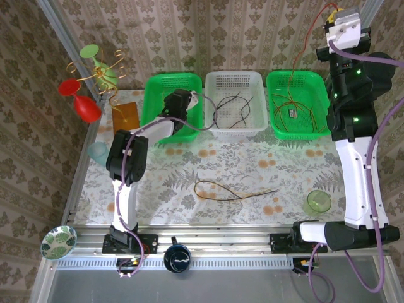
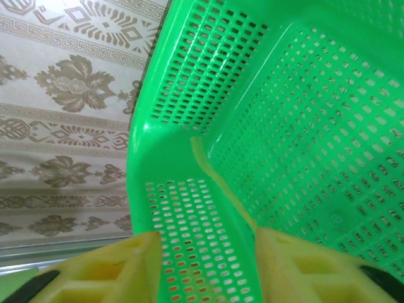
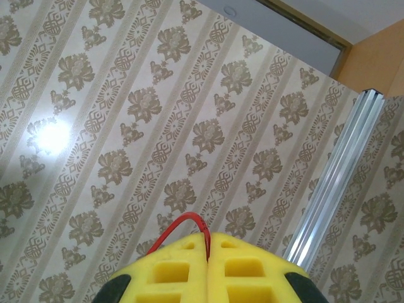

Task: Untangle the cables

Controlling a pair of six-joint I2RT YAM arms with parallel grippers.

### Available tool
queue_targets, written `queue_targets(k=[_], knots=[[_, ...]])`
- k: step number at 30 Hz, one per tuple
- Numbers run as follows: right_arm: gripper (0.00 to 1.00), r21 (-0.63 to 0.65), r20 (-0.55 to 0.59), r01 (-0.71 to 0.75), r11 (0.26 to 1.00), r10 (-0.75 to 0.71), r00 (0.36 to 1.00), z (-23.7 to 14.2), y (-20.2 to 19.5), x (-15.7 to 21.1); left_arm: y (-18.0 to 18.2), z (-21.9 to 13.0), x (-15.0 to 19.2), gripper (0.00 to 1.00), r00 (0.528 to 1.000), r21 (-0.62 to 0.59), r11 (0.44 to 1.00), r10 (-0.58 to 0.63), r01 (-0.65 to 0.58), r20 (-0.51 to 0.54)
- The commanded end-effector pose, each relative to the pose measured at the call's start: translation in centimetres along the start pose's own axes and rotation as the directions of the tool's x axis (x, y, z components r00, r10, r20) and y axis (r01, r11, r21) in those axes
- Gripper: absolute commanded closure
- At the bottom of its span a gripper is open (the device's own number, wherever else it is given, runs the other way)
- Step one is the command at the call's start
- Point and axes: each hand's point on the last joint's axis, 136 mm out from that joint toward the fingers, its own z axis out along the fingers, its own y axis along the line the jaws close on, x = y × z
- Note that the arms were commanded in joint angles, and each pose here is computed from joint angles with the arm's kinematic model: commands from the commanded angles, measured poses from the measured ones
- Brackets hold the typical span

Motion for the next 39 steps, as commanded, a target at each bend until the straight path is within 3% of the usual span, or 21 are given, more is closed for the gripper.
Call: queue_targets(k=[1, 7, 12, 21, 26, 32, 39], knots=[[1.0, -0.002, 0.029, -0.023, 1.0, 0.023, 0.999, 0.2, -0.5, -1.1, 1.5, -2.4, -1.1, 0.42, 0.998, 0.031, 0.998, -0.059, 0.058, 0.032], [1.0, -0.034, 0.02, -0.033, 0.999, 0.033, 0.999, 0.5, 0.1, -1.1, 2.8, -5.8, -0.1, 0.0, 0.975, 0.161, 0.961, -0.216, 0.223, -0.06], [1.0, -0.036, 0.015, -0.017, 0.999, 0.018, 1.0, 1.7, 0.4, -0.6, 4.4, -9.0, -0.9, 0.0, 0.933, 0.239, 0.903, -0.358, 0.358, -0.045], [1.0, -0.056, -0.052, 0.054, 0.997, -0.057, 0.997, 5.0, 2.4, 3.6, 4.7, -14.7, -2.6, 0.0, 0.799, 0.451, 0.7, -0.599, 0.554, -0.053], [1.0, -0.022, -0.096, 0.086, 0.996, -0.088, 0.991, 6.3, 2.3, 5.6, 3.9, -17.4, -3.6, 0.0, 0.725, 0.535, 0.599, -0.688, 0.595, -0.036], [1.0, 0.024, -0.185, 0.119, 0.993, -0.113, 0.976, 6.9, 1.8, 10.5, 1.3, -21.0, -5.5, 0.0, 0.757, 0.582, 0.638, -0.65, 0.504, 0.057], [1.0, 0.062, -0.397, 0.162, 0.985, -0.124, 0.909, 5.7, 2.9, 19.8, -0.5, -23.2, -7.3, 0.0, 0.712, 0.645, 0.568, -0.7, 0.511, 0.053]])
